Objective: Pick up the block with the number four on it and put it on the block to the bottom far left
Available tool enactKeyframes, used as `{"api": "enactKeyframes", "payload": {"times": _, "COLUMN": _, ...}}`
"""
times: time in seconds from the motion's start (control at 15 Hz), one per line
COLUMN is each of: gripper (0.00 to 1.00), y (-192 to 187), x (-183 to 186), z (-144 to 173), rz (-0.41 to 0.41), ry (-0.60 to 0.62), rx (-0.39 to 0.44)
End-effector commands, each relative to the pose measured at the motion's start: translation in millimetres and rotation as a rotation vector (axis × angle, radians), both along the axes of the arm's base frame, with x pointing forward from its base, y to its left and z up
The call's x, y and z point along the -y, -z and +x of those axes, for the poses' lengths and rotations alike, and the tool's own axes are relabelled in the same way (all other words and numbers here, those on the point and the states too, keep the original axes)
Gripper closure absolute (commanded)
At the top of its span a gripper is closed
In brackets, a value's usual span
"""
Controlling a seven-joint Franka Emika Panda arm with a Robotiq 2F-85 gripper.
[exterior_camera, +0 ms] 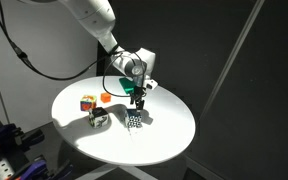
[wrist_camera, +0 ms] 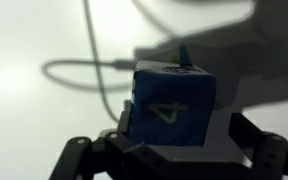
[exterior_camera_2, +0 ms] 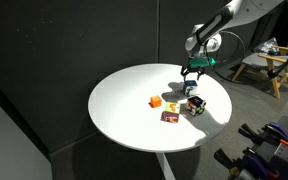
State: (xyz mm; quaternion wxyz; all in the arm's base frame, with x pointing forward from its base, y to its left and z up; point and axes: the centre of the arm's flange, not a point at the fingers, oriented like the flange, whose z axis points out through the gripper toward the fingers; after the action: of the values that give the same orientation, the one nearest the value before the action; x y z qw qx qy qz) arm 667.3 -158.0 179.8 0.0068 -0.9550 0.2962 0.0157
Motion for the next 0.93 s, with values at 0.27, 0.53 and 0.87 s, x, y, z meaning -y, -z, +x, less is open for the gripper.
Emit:
{"api": "enactKeyframes", "payload": {"times": 0.27, "gripper": 0.00, "y": 16.2, "x": 14.5, "z": 12.7, "rz": 0.011, "ry": 0.006, "rx": 0.007}}
{"api": "enactKeyframes", "payload": {"times": 0.53, "gripper": 0.00, "y": 24.6, "x": 15.2, "z": 14.4, "rz": 0.006, "ry": 0.006, "rx": 0.000}}
{"api": "enactKeyframes", "payload": {"times": 0.87, "gripper": 0.00, "y": 35.4, "x": 14.7, "z": 16.6, "rz": -0.001, "ry": 0.006, "rx": -0.011}}
